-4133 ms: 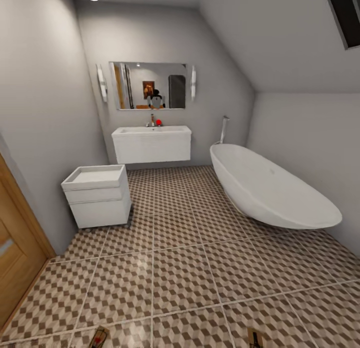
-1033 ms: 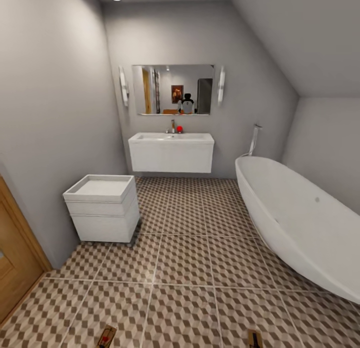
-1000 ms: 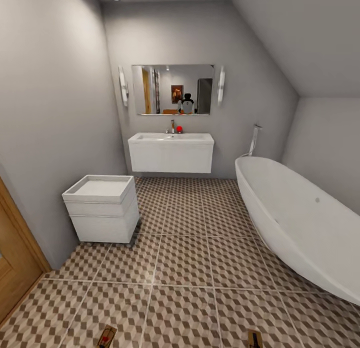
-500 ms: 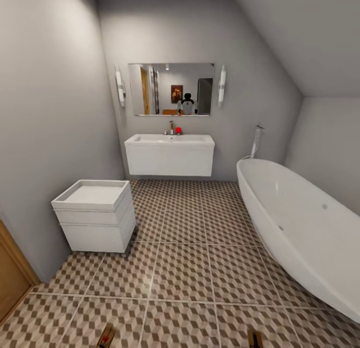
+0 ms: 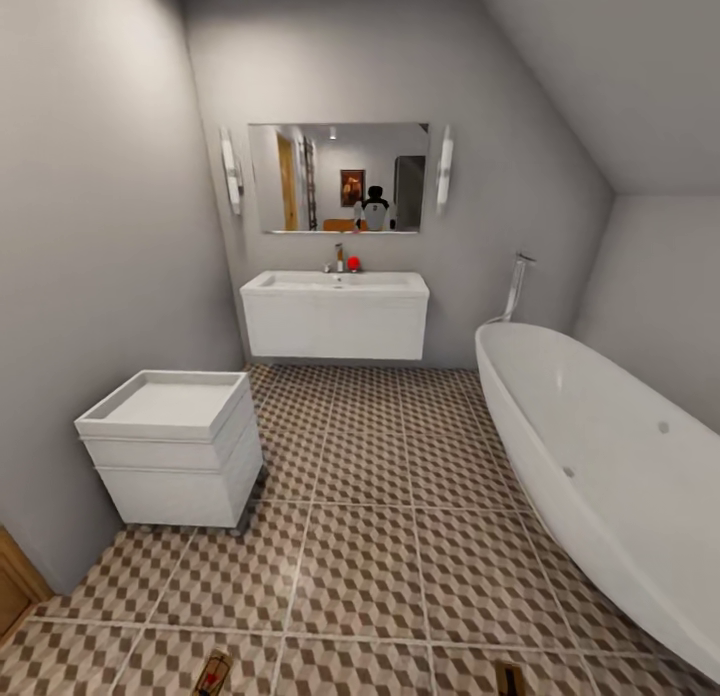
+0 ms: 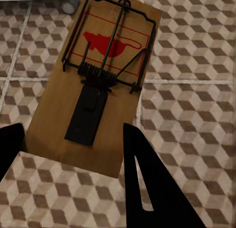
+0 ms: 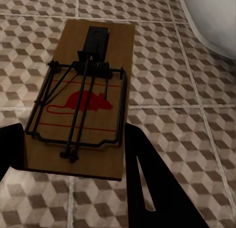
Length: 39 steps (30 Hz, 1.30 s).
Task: Take the four mousetraps from the cabinet in the bathroom and place them on the bathroom floor. Make sure all four end up on the same floor surface, and ensure that at least two of them are either under or directly next to the same bathroom sink.
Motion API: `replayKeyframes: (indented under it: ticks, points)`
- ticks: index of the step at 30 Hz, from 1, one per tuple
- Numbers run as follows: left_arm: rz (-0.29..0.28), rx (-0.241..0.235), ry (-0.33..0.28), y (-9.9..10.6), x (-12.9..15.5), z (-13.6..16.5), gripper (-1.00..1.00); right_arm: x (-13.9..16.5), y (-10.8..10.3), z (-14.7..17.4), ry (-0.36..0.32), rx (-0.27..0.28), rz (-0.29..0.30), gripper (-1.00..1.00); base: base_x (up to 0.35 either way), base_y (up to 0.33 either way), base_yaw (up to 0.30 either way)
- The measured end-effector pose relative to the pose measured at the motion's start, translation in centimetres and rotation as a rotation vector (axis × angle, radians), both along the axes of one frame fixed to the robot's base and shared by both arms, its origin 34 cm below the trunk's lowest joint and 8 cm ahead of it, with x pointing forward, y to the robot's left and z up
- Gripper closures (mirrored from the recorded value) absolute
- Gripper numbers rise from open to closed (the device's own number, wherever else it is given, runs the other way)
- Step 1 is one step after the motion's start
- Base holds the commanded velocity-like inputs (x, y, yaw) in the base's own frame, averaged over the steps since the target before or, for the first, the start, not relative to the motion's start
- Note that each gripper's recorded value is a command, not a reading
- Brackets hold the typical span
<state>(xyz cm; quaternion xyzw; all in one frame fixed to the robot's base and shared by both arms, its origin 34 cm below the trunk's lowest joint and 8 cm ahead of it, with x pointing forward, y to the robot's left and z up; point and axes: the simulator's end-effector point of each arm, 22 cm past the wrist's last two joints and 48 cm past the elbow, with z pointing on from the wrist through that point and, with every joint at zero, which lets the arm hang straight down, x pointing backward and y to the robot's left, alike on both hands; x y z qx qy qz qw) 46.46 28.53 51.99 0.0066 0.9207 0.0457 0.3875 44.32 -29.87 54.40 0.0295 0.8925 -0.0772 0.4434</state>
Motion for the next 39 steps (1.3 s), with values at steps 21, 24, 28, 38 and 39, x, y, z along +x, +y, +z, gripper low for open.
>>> replayKeyframes:
  ticks: [21,24,28,38,39]
  points:
    - [0.001,0.0,0.0,0.04,-0.01,0.0,1.0,-0.34,-0.03,-0.24,0.009,-0.001,0.0,1.0,0.282,-0.068,0.0]
    - [0.001,0.0,0.0,0.04,0.0,0.0,1.0,-0.36,-0.01,-0.26,0.01,-0.001,0.0,1.0,0.282,-0.001,0.0]
    - [0.001,0.001,0.0,0.05,-0.01,0.0,1.0,-0.37,0.01,-0.27,0.01,0.0,0.0,1.0,0.282,0.0,0.0]
    - [0.001,0.001,0.0,0.04,-0.01,0.0,1.0,-0.36,0.03,-0.26,0.01,0.0,0.0,1.0,0.282,0.0,0.0]
    - [0.001,0.001,0.0,0.05,-0.01,0.0,1.0,-0.36,0.04,-0.26,0.009,0.0,0.0,1.0,0.282,0.0,0.0]
